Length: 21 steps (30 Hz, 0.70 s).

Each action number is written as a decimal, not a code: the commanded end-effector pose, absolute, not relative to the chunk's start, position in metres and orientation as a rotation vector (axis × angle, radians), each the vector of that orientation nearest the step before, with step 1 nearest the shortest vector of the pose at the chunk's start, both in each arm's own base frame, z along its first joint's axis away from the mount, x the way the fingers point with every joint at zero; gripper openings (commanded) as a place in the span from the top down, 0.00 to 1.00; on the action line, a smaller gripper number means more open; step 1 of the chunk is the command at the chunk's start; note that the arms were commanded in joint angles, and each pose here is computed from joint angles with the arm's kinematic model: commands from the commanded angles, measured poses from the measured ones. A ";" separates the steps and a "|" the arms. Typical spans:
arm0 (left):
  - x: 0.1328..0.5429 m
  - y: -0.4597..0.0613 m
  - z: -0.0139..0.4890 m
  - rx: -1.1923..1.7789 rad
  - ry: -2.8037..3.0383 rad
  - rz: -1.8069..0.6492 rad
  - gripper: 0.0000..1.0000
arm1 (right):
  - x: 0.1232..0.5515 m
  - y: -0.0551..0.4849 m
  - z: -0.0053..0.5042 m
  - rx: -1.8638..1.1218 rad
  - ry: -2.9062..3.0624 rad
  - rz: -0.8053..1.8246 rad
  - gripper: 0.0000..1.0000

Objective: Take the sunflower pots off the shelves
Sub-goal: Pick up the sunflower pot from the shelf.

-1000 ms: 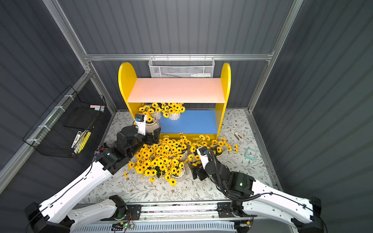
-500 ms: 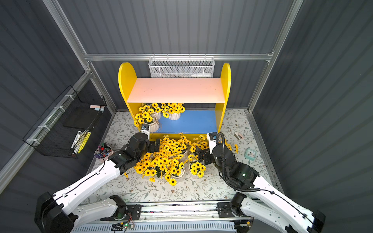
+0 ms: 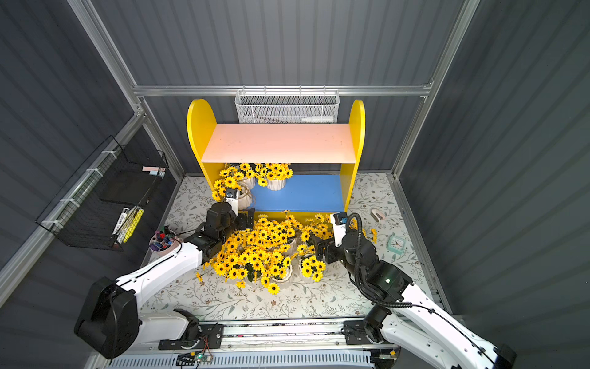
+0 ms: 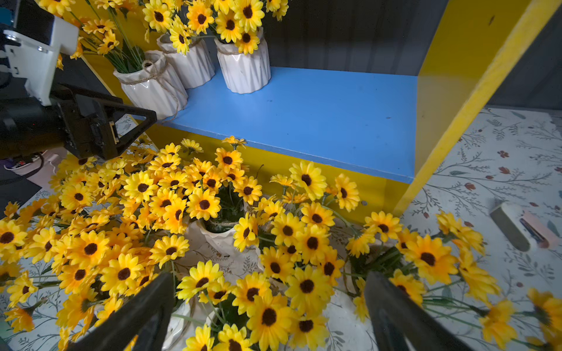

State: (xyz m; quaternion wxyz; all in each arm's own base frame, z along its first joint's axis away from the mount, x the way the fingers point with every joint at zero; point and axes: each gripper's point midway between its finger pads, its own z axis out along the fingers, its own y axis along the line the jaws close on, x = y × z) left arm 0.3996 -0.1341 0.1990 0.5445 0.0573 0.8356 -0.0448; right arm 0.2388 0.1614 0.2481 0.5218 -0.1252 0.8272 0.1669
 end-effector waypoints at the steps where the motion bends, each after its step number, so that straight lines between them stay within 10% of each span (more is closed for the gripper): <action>1: 0.414 -0.134 0.221 0.122 1.906 -0.123 0.00 | 0.239 0.162 0.246 -0.314 1.973 0.403 0.01; 21: 0.429 -0.142 0.223 0.175 1.782 -0.231 0.01 | 0.239 0.165 0.238 -0.342 1.981 0.399 0.01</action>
